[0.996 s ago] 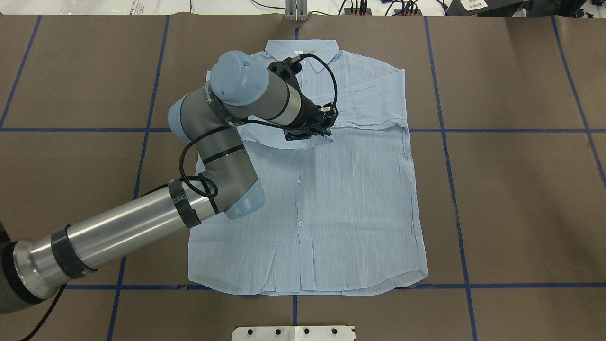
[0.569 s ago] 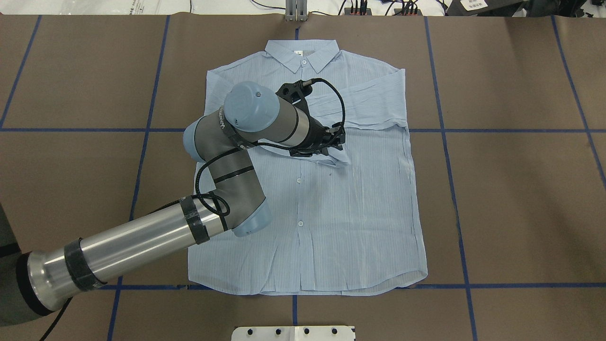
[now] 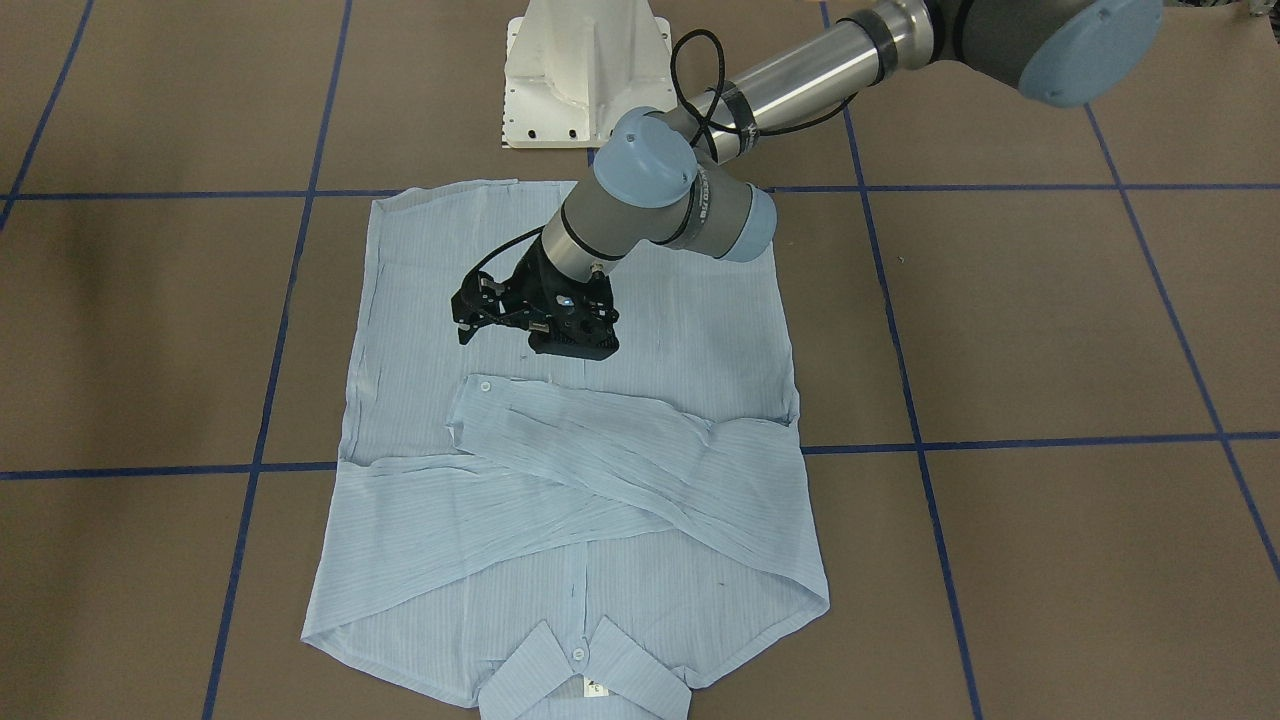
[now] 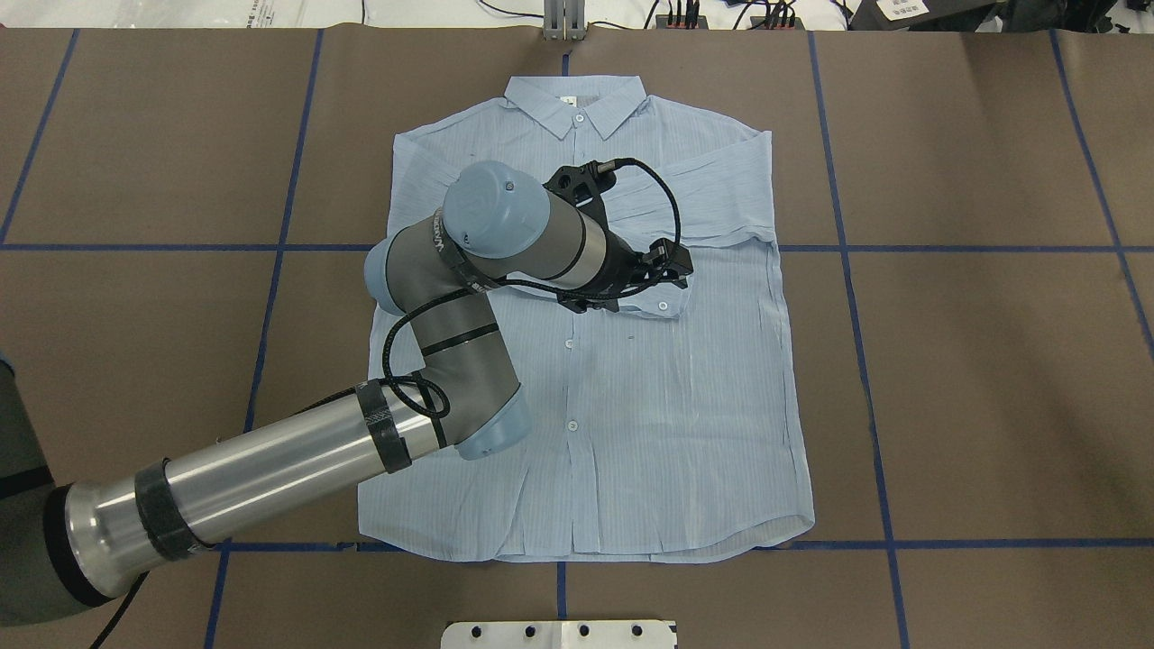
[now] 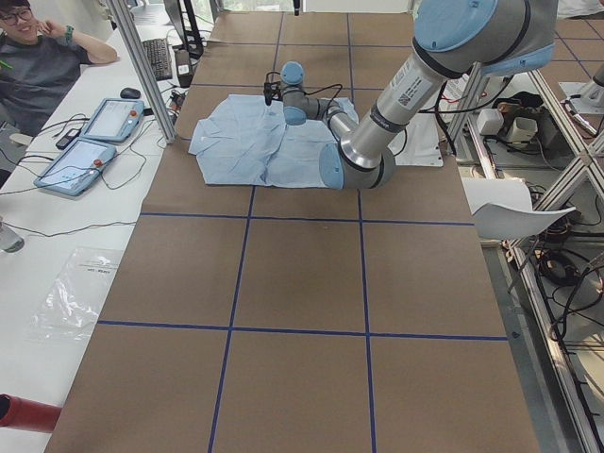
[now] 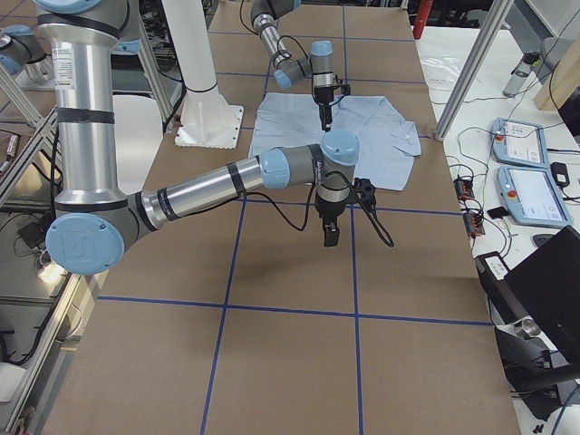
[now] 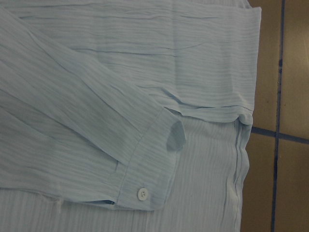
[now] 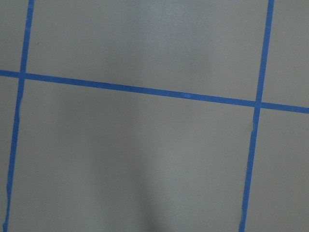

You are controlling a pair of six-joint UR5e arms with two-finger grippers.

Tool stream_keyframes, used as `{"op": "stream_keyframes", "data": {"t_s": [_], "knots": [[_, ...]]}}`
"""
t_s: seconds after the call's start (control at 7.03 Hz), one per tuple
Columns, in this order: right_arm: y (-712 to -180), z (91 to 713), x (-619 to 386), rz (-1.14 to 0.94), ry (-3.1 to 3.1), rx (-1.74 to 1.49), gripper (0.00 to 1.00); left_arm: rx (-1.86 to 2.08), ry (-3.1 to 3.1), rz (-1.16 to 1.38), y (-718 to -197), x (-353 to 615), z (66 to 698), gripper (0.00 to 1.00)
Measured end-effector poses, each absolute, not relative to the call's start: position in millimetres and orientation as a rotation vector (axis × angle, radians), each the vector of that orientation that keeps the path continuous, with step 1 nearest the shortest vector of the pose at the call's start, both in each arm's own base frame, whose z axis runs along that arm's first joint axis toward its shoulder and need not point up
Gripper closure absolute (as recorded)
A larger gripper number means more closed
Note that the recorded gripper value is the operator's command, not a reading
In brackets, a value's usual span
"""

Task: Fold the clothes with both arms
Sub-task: 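Lay the sleeve over the folded one and withdraw the left gripper, then lower both grippers to the shirt's side edges near the hem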

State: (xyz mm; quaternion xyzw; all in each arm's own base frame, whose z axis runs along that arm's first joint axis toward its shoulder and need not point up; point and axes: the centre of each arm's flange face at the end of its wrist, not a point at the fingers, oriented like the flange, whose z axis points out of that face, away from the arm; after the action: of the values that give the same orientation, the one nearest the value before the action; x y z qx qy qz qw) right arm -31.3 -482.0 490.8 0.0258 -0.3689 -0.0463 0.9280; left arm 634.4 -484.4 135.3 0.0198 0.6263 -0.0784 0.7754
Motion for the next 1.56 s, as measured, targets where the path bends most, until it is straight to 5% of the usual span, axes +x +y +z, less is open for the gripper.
{"op": "stream_keyframes", "data": {"t_s": [0.71,1.56], "knots": [[-458,430,-135,-0.079,-0.873,0.119,0.00,0.080,1.143,-0.037,-428,535,192,0.00],[-332,380,-304,0.077,-0.809,0.099,0.00,0.099,1.110,-0.039,-334,426,305,0.00]]}}
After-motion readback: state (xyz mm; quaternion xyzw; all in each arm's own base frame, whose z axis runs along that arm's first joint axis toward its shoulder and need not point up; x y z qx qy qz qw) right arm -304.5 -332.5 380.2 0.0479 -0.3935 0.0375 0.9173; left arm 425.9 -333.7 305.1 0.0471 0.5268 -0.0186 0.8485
